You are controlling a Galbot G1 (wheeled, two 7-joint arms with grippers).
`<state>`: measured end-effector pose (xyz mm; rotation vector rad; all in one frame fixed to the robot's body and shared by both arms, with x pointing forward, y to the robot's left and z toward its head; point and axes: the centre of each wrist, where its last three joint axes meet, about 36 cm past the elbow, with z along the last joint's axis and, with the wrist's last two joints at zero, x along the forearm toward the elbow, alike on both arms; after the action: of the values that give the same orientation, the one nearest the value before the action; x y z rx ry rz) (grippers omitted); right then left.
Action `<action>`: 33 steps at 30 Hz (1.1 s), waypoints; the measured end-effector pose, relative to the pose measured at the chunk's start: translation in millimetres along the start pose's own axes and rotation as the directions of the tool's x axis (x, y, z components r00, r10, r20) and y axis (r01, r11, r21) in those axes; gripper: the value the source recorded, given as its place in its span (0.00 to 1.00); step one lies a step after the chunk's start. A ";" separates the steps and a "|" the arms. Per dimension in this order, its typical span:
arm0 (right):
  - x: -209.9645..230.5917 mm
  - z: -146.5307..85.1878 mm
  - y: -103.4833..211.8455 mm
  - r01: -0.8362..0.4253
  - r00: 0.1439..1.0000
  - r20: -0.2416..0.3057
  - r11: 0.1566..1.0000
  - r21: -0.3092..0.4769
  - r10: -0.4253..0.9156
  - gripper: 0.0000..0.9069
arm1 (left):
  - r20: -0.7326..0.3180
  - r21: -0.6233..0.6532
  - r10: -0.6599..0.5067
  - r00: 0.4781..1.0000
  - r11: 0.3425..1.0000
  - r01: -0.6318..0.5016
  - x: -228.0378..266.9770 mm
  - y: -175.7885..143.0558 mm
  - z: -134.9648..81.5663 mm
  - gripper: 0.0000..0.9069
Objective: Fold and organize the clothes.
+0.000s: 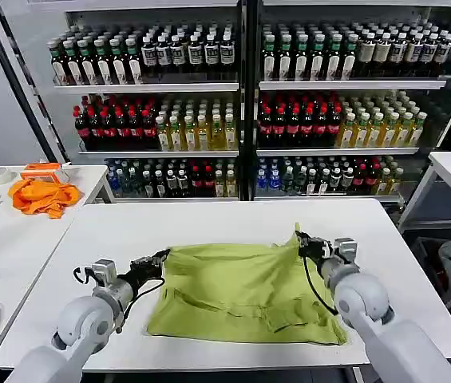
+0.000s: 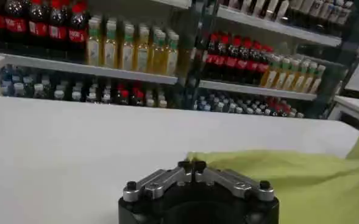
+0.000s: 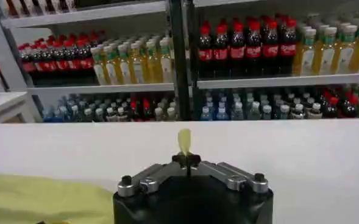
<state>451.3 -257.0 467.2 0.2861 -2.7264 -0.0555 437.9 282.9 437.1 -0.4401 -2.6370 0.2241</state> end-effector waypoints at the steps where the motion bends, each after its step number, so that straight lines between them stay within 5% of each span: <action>1: 6.8 2.5 1.0 0.002 1.000 0.002 1.000 0.000 -0.002 0.00 | -0.001 0.001 0.003 1.000 1.000 -0.003 3.3 -0.8 1.7 0.02; 9: 54.8 20.4 3.7 -0.006 1.000 0.000 1.000 -0.028 0.006 0.00 | -0.011 0.009 0.011 1.000 1.000 -0.011 27.0 -2.5 14.5 0.02; 18: 85.8 51.8 6.8 -0.052 0.996 -0.071 0.997 -0.056 0.048 0.00 | -0.057 0.001 0.004 0.998 1.000 -0.004 40.8 -4.9 34.6 0.02; 19: 87.3 55.0 7.4 -0.058 0.995 -0.081 0.997 -0.058 0.053 0.22 | -0.064 -0.002 0.001 0.998 1.000 -0.001 41.5 -4.8 36.2 0.02; 20: 88.4 57.8 8.2 -0.062 0.994 -0.089 0.996 -0.059 0.057 0.69 | -0.070 -0.007 -0.002 0.998 1.000 0.002 42.0 -4.8 37.5 0.03; 21: 89.1 60.2 9.0 -0.067 0.993 -0.097 0.996 -0.058 0.061 1.00 | -0.077 -0.012 -0.004 0.997 1.000 0.003 42.5 -4.7 38.8 1.00; 33: 106.5 71.4 20.1 -0.088 0.990 -0.110 0.995 -0.042 0.083 1.00 | -0.088 -0.081 -0.048 0.995 0.996 0.041 49.5 -17.6 49.2 1.00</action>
<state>323.6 -259.5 443.8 0.1535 -2.6221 -0.0780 368.6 279.3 417.9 -0.4074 -2.5713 0.0837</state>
